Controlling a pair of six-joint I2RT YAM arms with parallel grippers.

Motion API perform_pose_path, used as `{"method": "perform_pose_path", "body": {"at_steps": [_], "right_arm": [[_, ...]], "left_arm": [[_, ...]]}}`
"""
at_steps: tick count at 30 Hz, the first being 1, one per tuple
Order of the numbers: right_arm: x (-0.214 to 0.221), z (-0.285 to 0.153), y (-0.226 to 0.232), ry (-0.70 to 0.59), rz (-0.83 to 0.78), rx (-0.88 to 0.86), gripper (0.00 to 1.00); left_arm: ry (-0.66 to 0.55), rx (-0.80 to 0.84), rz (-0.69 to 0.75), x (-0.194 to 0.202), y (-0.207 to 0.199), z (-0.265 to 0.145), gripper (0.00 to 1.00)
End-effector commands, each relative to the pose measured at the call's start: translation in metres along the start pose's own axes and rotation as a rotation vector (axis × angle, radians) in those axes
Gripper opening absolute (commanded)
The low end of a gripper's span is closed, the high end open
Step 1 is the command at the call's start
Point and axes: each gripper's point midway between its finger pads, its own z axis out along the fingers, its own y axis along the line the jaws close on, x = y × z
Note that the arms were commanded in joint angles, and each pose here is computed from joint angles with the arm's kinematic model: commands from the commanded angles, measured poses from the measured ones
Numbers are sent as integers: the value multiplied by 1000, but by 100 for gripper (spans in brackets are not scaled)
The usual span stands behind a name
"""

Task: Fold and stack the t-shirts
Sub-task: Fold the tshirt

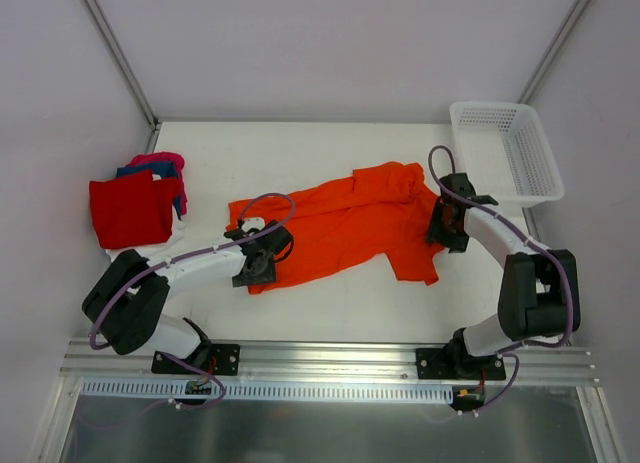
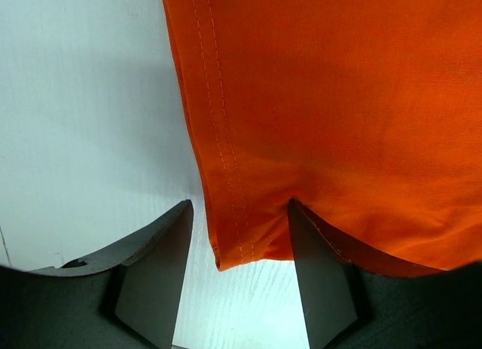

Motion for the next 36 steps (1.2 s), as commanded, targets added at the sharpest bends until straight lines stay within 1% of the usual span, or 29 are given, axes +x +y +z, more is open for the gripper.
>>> {"method": "perform_pose_path", "body": {"at_steps": [1,11,13,14,16,19,20,22,23,24,25,26,27,28,29,34,36], "right_arm": [[2,12,8,29,31,-33,53],[16,18,14,47,60,-77,53],[19,21,16,51,62,-83,54],[21,23,17,60,69,-88,53],[23,27,18,68,69,-91,52],[26,34,19,85,72,-90,48],[27,36,20,92,70,-90,39],[30,40,21,108,65,-86,28],[30,41,21,111,64,-88,15],[31,42,21,114,64,-87,8],[31,42,20,114,64,-85,3],[32,42,19,112,64,-80,1],[33,42,19,114,60,-80,1],[32,39,18,105,57,-81,1],[34,38,16,108,54,-76,0],[28,21,9,63,41,-70,1],[12,11,11,19,34,-78,1]], "left_arm": [[46,-48,42,15,9,6,54],[51,-51,48,14,6,8,54],[53,-54,49,13,5,8,53],[56,-57,53,14,5,9,51],[62,-64,56,15,6,11,50],[69,-69,58,17,7,12,49],[66,-66,58,16,6,12,45],[64,-71,56,17,8,11,40],[63,-70,57,16,8,11,35],[61,-68,55,16,7,11,32],[61,-68,58,16,7,11,28],[61,-68,56,16,7,11,22],[64,-69,56,16,7,11,8],[66,-71,57,17,7,12,3],[67,-70,54,17,7,12,0],[56,-69,46,16,9,10,0],[45,-52,39,12,6,6,0]]}}
